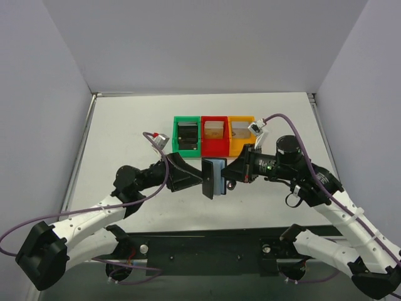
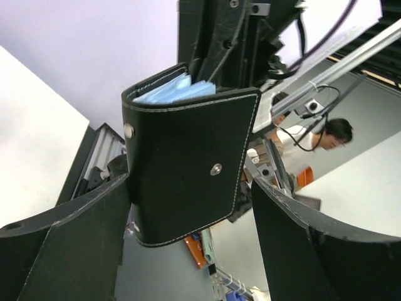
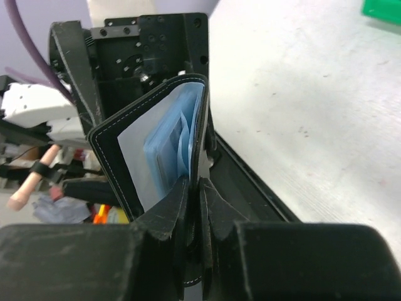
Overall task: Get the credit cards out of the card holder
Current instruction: Open the card holder at the center of the board.
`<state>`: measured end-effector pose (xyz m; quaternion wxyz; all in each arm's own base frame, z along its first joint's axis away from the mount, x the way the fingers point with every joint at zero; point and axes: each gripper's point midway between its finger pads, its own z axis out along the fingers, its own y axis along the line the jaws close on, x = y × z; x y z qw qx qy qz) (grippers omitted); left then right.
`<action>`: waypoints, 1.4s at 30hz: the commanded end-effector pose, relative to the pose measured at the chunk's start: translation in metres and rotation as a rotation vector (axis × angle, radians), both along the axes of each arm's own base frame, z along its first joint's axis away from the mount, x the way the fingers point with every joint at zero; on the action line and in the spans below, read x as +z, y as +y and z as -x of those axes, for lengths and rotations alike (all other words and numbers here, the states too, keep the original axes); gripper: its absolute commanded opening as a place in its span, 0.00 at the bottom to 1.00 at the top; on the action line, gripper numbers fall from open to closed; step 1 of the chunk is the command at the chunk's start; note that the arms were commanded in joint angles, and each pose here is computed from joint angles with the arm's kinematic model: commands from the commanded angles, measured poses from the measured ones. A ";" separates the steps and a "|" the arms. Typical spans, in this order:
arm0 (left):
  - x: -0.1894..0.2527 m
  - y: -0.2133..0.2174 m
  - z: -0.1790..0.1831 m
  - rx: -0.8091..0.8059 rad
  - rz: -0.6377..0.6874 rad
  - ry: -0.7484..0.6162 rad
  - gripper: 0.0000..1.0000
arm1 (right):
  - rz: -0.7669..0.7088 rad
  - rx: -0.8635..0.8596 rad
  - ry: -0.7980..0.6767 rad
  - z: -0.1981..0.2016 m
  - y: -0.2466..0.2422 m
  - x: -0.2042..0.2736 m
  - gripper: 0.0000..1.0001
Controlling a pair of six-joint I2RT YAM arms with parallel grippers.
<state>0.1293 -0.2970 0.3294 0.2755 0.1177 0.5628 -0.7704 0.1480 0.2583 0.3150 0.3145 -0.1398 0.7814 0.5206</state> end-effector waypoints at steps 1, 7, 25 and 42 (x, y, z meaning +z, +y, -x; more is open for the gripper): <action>0.000 -0.003 -0.016 0.085 -0.066 -0.026 0.86 | 0.184 -0.070 -0.053 -0.012 -0.016 -0.010 0.00; -0.007 -0.004 -0.023 0.121 -0.088 -0.014 0.87 | 0.356 -0.147 -0.056 -0.021 -0.027 -0.026 0.00; -0.022 -0.006 -0.026 0.142 -0.127 -0.047 0.66 | 0.337 -0.133 -0.082 -0.018 -0.017 -0.017 0.00; -0.029 -0.001 -0.023 0.174 -0.161 -0.070 0.59 | 0.142 -0.143 -0.030 -0.022 -0.011 -0.010 0.00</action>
